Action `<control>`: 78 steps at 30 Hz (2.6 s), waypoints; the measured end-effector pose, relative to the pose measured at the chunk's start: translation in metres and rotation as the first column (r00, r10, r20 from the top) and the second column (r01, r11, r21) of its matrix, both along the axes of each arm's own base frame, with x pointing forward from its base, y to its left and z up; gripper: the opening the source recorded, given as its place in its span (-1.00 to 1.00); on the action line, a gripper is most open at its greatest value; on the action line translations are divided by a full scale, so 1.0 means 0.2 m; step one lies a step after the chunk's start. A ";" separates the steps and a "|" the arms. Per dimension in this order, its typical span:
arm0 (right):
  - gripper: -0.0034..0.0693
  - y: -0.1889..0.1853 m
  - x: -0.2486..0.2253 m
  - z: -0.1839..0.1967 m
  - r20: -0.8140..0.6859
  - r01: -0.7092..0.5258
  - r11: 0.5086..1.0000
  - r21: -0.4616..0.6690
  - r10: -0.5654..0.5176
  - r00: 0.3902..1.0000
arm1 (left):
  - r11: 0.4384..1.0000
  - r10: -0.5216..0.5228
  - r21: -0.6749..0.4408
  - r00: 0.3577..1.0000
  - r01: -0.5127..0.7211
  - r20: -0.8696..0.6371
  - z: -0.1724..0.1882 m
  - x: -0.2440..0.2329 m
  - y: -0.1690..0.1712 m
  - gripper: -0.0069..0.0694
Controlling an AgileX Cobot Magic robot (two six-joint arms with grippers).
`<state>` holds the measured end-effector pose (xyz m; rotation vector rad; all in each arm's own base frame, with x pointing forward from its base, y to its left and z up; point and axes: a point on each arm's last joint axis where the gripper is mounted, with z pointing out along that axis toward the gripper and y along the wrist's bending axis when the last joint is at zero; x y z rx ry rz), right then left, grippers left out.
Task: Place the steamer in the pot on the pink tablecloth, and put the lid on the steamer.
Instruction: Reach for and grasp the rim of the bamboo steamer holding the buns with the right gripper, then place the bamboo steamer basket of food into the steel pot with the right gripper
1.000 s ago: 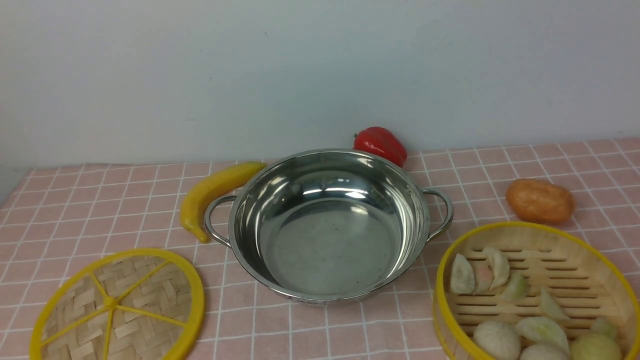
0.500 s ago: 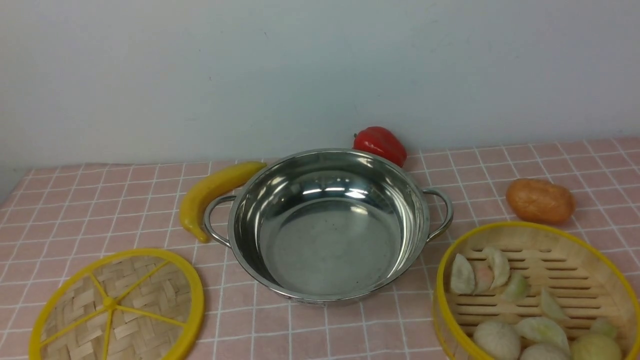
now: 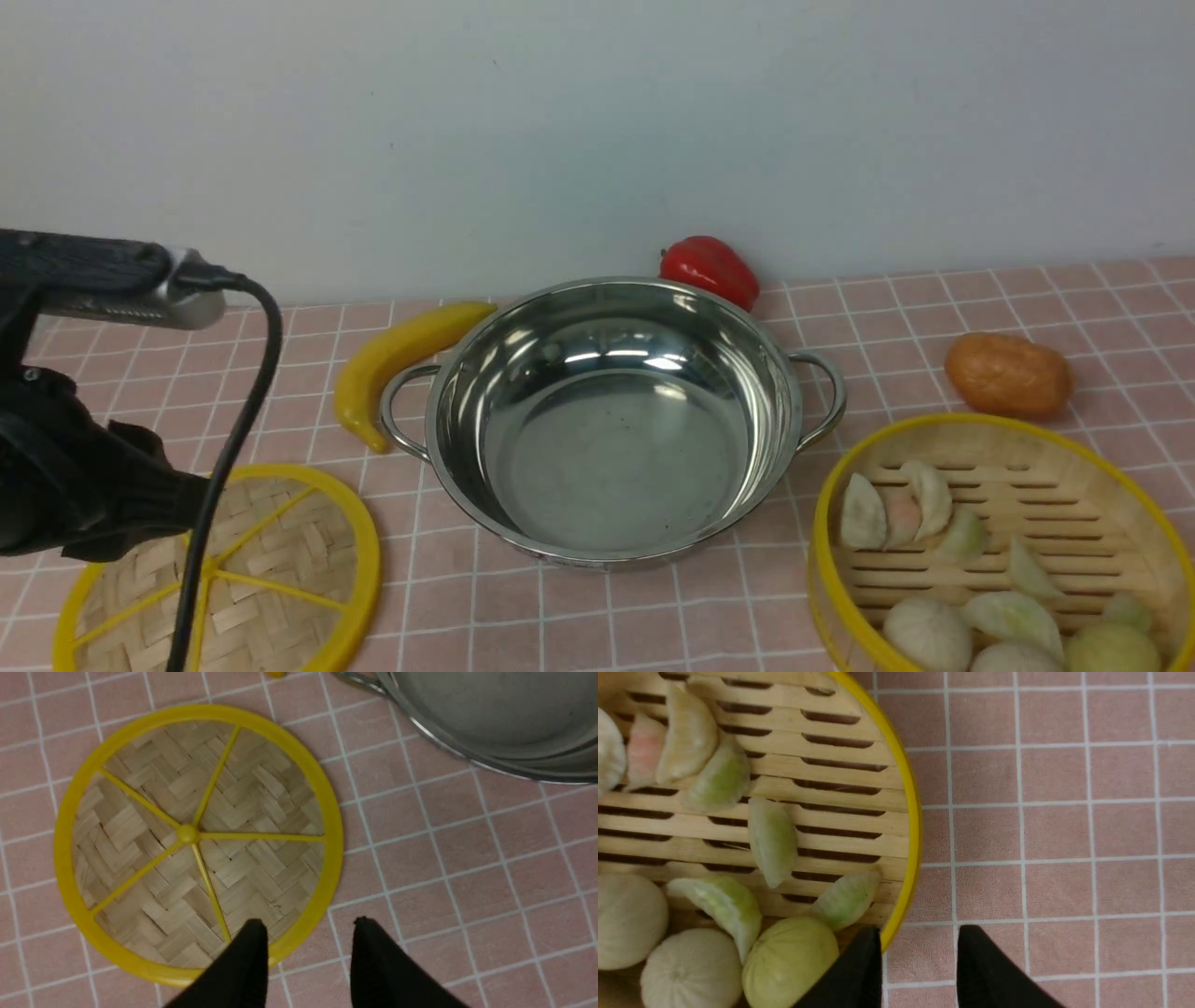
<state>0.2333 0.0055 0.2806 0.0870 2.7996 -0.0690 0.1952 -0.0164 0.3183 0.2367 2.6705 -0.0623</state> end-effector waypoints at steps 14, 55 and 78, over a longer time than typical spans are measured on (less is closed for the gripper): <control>-0.22 0.01 0.24 -0.31 -0.076 -0.026 1.000 -0.017 0.025 0.997 | 1.000 -0.001 0.022 0.998 0.003 -0.066 -0.06 0.05 0.00 -0.18; -0.76 -0.02 0.10 -0.46 -0.330 0.022 0.996 -0.084 -0.048 0.943 | 1.000 -0.002 0.025 0.998 0.003 -0.066 -0.06 0.05 0.01 -0.18; -0.76 0.53 0.68 0.24 0.077 -0.220 0.959 0.181 0.209 0.975 | 1.000 -0.002 0.025 0.998 0.003 -0.066 -0.06 0.05 0.01 -0.18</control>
